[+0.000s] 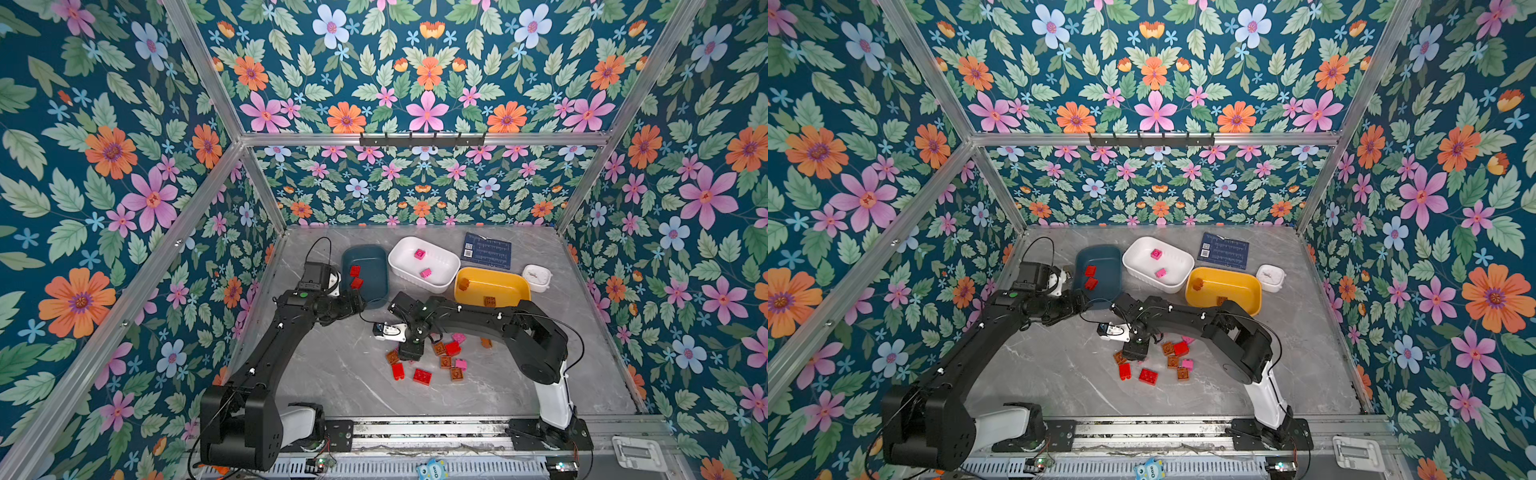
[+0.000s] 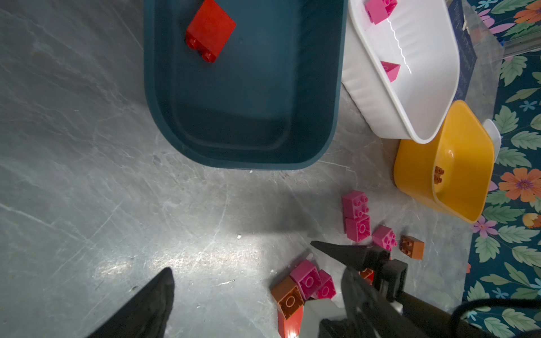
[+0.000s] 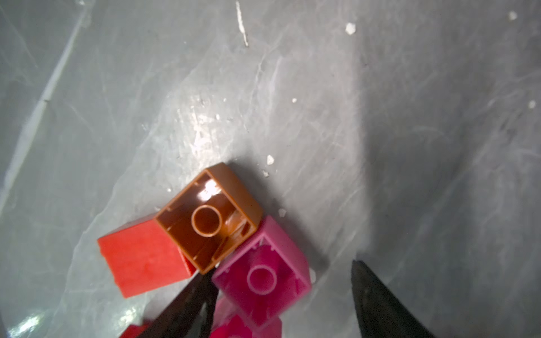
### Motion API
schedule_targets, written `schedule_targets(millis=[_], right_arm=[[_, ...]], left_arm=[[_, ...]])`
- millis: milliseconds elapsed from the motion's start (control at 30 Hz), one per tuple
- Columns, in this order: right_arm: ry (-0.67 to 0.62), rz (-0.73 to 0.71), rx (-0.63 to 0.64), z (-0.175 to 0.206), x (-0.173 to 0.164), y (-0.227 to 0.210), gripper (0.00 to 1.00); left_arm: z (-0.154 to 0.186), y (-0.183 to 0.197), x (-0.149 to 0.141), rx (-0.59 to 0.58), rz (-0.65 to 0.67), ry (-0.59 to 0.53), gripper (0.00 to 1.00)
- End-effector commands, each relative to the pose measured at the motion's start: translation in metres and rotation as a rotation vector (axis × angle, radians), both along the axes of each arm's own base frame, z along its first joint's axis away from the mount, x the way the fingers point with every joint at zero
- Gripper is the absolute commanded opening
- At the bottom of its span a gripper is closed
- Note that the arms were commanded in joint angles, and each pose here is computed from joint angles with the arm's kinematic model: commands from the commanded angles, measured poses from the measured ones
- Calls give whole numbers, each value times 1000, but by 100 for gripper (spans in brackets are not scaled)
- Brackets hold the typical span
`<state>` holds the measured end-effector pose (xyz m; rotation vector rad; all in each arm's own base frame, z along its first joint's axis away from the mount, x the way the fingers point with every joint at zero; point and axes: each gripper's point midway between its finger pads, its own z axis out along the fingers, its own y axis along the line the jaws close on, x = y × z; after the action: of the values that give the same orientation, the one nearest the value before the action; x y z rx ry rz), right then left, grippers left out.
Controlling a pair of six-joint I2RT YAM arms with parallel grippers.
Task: Sort the legos into containers by color
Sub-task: Pick up the lego from the center of the table.
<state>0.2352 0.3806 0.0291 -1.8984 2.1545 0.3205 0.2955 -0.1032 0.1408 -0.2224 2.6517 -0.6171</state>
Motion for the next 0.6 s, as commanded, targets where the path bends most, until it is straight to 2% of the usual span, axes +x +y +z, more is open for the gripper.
schedule_targets(millis=[0, 333, 467, 567], right_arm=[[-16, 5, -7, -1, 5, 2, 72], [5, -8, -15, -5, 19, 0, 69], [33, -5, -18, -7, 18, -3, 63], [72, -13, -8, -7, 17, -5, 53]], left_arm=[[-1, 2, -2, 12, -8, 1, 90], [-5, 3, -4, 18, -10, 8, 90], [-6, 3, -4, 16, -11, 10, 90], [-5, 3, -4, 14, -9, 11, 90]])
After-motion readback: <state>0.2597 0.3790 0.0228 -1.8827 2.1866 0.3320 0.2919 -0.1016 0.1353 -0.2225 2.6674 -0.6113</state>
